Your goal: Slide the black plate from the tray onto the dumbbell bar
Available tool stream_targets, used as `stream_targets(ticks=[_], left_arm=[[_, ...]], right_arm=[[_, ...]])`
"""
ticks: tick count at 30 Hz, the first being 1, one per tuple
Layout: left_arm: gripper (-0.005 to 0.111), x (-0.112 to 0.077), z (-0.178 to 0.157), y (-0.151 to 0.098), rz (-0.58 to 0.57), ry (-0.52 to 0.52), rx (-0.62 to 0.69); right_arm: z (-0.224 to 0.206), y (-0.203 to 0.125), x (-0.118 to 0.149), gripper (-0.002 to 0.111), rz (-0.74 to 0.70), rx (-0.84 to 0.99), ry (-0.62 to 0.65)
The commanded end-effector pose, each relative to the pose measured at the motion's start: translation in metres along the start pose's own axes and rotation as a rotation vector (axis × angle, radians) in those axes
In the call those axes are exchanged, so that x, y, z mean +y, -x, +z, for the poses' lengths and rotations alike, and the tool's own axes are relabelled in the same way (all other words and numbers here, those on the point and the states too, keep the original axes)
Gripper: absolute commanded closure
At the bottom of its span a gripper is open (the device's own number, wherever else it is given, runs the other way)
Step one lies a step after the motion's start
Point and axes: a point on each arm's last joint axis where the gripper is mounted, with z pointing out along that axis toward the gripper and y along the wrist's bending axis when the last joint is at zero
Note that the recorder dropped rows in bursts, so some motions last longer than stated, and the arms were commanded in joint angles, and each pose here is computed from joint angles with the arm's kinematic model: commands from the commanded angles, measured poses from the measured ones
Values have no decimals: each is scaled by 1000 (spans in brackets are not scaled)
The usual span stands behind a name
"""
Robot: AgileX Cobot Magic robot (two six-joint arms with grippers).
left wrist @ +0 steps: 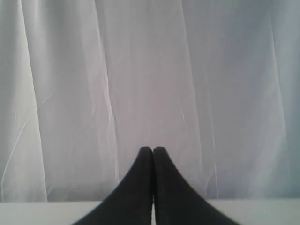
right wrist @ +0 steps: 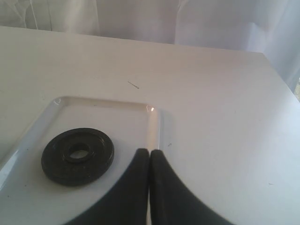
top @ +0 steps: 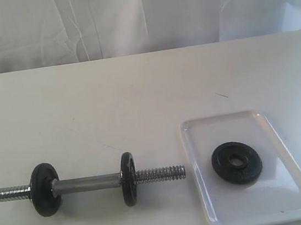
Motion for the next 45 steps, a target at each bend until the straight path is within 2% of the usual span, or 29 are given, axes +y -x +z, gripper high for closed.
stream_targets(ticks=[1, 3, 4, 7, 10, 12, 15, 17, 20, 24, 27, 31, 35, 40, 43, 45], left_arm=[[107, 1, -1, 7, -163, 7, -88], [107, 3, -1, 7, -196, 22, -85], [107, 7, 0, 5, -305, 69, -74], [107, 12, 9, 13, -436, 129, -51], [107, 10, 27, 37, -378, 114, -41], [107, 6, 43, 50, -271, 81, 19], [107, -3, 72, 59, -17, -20, 277], [107, -10, 94, 59, 76, -103, 449], [107, -18, 125, 52, 117, -214, 695], [107, -28, 157, 31, 117, -363, 1049], [107, -47, 175, 20, 136, -551, 1214], [107, -97, 183, 13, 226, -980, 1230], [107, -133, 180, 1, 328, -1155, 1237], [107, -172, 164, -18, 521, -1441, 1158], [107, -181, 160, -30, 647, -1580, 1072], [107, -183, 161, -37, 698, -1636, 1040]], right_arm=[[0, -2, 0, 108, 4, -4, 4], [0, -2, 0, 108, 4, -4, 4], [0, -2, 0, 108, 4, -4, 4], [0, -2, 0, 108, 4, -4, 4], [0, -2, 0, 108, 4, -4, 4], [0, -2, 0, 108, 4, -4, 4], [0, -2, 0, 108, 4, -4, 4], [0, -2, 0, 108, 4, -4, 4], [0, -2, 0, 108, 4, -4, 4], [0, -2, 0, 108, 4, -4, 4], [0, -2, 0, 108, 5, -4, 4], [0, -2, 0, 108, 5, -4, 4], [0, -2, 0, 108, 5, -4, 4], [0, -2, 0, 108, 5, -4, 4], [0, -2, 0, 108, 5, -4, 4], [0, -2, 0, 108, 5, -4, 4]])
